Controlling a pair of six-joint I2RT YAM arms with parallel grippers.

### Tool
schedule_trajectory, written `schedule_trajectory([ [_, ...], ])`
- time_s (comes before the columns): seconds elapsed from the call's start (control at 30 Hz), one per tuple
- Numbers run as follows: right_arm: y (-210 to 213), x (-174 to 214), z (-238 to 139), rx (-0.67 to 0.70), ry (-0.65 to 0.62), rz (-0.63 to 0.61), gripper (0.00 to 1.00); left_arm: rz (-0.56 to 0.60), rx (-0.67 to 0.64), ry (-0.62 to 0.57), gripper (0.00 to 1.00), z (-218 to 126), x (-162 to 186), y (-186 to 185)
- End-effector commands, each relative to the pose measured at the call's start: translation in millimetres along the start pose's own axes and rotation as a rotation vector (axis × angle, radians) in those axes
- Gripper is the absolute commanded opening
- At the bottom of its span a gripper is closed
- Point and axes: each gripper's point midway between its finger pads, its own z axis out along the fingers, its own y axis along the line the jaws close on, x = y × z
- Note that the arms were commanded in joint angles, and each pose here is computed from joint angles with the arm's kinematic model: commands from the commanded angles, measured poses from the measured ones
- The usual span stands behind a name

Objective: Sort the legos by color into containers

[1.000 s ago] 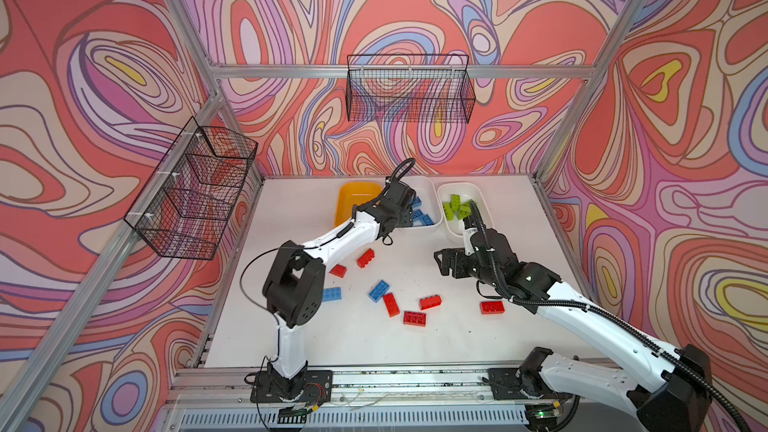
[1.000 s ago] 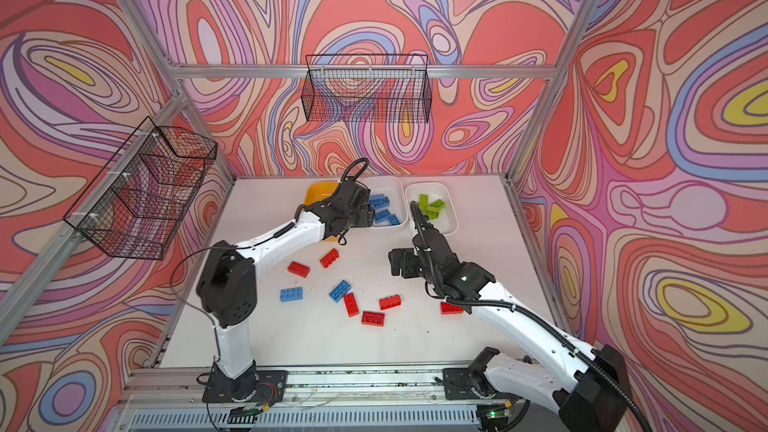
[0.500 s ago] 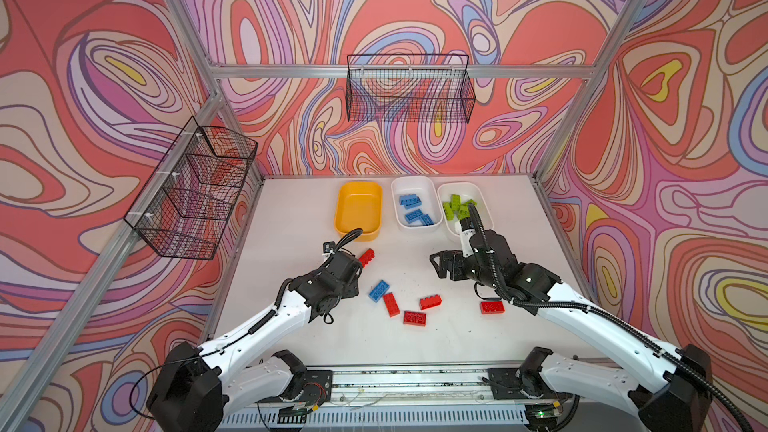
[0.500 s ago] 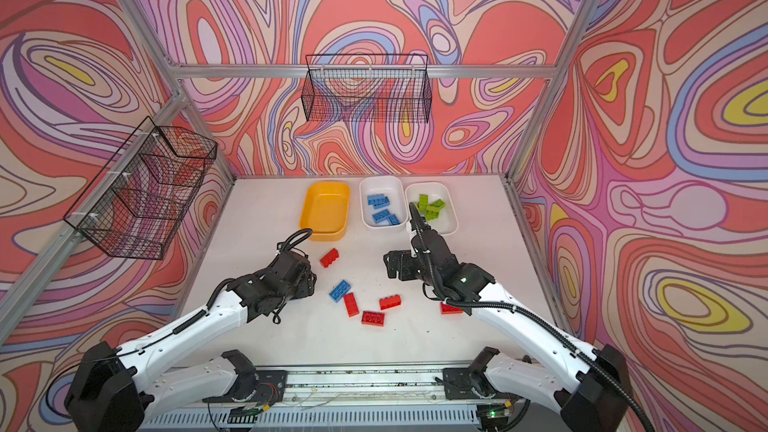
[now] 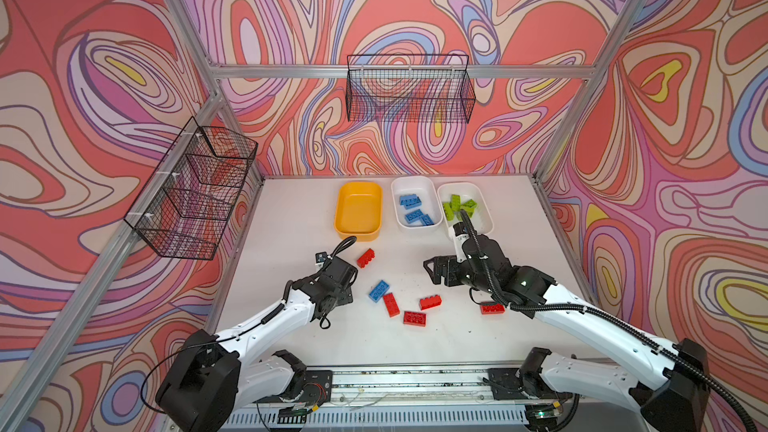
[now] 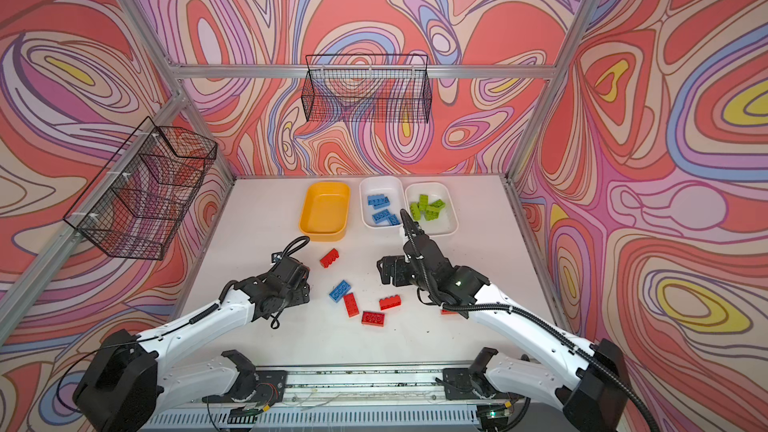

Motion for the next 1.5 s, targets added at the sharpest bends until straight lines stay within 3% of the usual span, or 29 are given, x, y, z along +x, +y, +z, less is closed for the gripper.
schedule_trajectory([
  [0.0, -1, -5, -9, 0.011, -0.029, 0.017, 0.98, -0.039, 0.015, 0.013, 0.87, 8, 2, -2],
  [0.23, -6, -3, -11, 0.027, -0.032, 0.016, 0.98, -0.073, 0.014, 0.056, 0.86, 22, 2, -2],
  [0.67, -10, 0, -11, 0.038, -0.035, 0.006, 0.98, -0.063, -0.007, 0.117, 0.63, 30, 11, -4],
  [0.93, -11, 0, -10, 0.044, -0.035, -0.011, 0.98, -0.044, -0.029, 0.138, 0.60, 39, 10, -8],
  [1.2, -12, 0, -12, 0.048, -0.040, -0.016, 0.98, -0.015, -0.003, 0.167, 0.28, 38, 4, -23],
  [1.47, -15, -2, -15, 0.056, -0.060, -0.014, 0.98, 0.033, 0.010, 0.147, 0.25, 22, -9, -37],
])
